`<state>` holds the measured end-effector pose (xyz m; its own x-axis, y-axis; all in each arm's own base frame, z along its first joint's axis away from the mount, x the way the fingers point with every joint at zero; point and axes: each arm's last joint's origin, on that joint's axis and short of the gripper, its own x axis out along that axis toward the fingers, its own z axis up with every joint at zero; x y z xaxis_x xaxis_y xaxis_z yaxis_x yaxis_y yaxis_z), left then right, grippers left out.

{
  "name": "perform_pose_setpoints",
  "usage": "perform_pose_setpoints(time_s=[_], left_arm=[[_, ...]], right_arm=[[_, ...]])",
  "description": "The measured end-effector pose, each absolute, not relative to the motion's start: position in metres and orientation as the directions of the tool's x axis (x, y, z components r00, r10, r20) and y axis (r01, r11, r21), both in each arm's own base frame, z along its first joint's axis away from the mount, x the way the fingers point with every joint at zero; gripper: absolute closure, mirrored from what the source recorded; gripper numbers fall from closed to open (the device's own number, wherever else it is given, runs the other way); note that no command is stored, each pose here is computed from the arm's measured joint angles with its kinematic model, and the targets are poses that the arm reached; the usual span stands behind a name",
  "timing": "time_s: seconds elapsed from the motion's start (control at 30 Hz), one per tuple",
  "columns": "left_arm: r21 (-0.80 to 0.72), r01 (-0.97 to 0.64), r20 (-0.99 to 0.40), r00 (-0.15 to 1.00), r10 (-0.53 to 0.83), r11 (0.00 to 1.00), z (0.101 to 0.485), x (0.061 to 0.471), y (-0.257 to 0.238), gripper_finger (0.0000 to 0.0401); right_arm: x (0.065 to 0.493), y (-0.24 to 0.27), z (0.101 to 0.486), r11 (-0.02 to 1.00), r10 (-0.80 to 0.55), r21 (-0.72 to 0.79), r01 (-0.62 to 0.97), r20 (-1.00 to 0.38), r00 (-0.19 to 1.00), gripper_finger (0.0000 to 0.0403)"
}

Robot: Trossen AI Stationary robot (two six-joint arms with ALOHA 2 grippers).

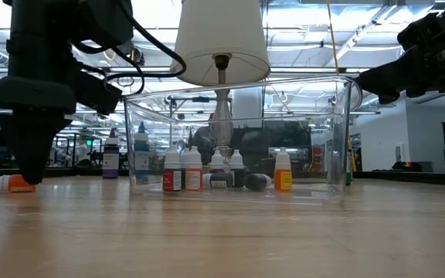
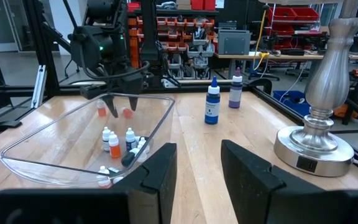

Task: Pick & Place food coloring
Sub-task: Put the yellow food coloring bottle into the transparent bin

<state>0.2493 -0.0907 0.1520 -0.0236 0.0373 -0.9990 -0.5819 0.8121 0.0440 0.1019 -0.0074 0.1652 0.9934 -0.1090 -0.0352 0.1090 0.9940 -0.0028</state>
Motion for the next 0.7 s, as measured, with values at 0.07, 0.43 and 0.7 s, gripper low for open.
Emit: perform_pose_setpoints(time_s=[0.07,0.43,0.7], left_arm=[[0.038,-0.588,-0.999,-0.027,0.028,0.808,0.152,0.249,-0.091,0.0151],[0.078,-0.606,-0.997,-0.046,0.063,0.792,0.141,0.240,-0.086,0.0151],[0.053,-0.618,-0.999,-0.042,0.035,0.784,0.138,0.239,-0.086,0.0185]], right_arm=[[0.102,-0.007,0.165,0.994,-0.109,-0.003,0.109,-0.036,0.993,0.0289],[0.102,-0.007,0.165,0.994,-0.109,-0.003,0.109,-0.035,0.993,0.0289],[0.102,-0.007,0.165,0.994,-0.109,-0.003,0.109,-0.035,0.993,0.0289]])
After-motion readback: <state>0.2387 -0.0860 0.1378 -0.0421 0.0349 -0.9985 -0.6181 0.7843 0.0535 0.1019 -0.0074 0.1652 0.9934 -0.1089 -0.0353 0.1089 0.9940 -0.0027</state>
